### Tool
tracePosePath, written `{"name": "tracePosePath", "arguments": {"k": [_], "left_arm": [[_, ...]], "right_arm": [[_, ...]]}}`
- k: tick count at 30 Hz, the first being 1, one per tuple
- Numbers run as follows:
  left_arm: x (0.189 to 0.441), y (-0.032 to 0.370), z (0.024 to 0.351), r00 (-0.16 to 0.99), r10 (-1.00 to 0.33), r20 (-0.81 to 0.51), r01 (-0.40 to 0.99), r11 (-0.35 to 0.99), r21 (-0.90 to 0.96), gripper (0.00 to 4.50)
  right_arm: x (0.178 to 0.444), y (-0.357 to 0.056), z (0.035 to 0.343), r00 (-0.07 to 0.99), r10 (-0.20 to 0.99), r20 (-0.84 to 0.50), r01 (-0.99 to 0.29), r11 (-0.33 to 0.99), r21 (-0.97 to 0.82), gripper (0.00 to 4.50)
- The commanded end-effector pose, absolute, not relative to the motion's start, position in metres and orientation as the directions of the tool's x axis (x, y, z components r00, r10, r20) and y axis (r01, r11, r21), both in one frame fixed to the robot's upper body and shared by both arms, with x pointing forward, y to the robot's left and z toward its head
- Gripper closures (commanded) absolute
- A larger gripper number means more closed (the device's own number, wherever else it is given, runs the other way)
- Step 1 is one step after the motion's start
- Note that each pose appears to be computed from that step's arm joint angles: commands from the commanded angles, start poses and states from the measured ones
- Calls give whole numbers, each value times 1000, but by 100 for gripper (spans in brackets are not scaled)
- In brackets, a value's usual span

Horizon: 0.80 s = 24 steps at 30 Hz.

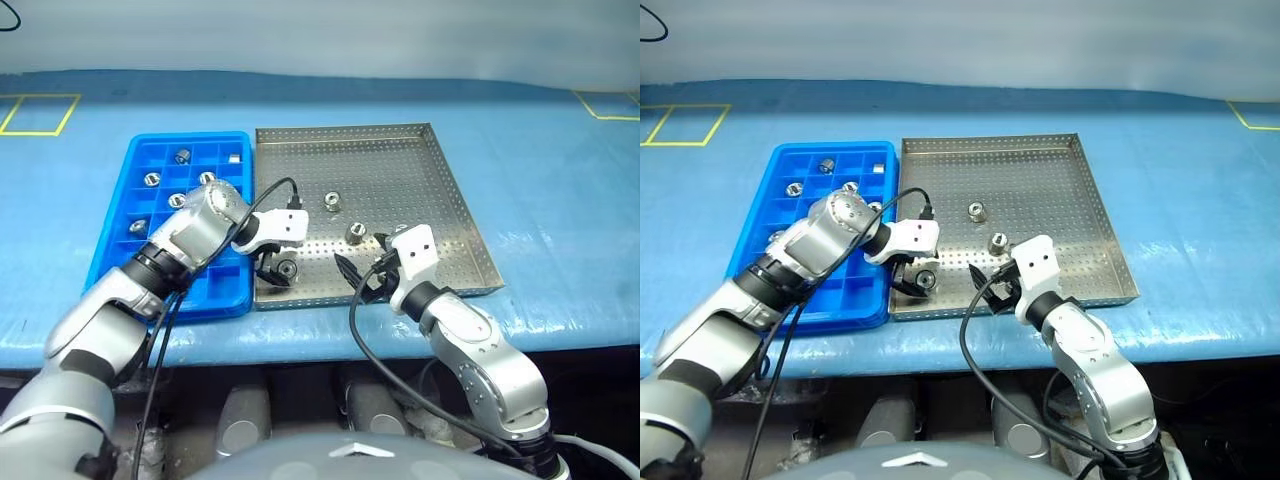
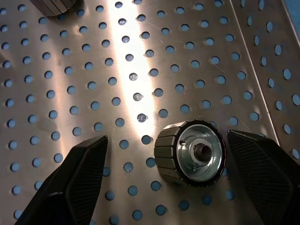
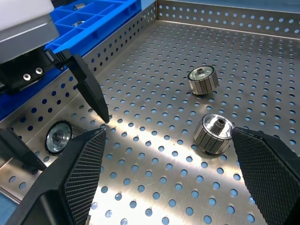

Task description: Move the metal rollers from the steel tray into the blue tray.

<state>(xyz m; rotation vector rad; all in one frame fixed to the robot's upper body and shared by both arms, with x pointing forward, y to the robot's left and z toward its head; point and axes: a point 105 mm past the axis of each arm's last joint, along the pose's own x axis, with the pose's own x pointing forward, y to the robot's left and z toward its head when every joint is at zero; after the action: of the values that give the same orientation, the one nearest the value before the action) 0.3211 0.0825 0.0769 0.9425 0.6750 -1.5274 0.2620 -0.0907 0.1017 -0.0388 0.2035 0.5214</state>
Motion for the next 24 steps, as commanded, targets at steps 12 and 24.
{"name": "tracePosePath", "arguments": {"k": [12,24], "left_arm": [[321,86,81,-42,-432,-901,958,-274,87,265],[339,81,105,108,-557,-823,968,-131,216,278]], "right_arm": [[263,-91,116,868,479,-129,-482,876,5,0],[265,-88,116,860,494,-129,-498,867,3,0]]}}
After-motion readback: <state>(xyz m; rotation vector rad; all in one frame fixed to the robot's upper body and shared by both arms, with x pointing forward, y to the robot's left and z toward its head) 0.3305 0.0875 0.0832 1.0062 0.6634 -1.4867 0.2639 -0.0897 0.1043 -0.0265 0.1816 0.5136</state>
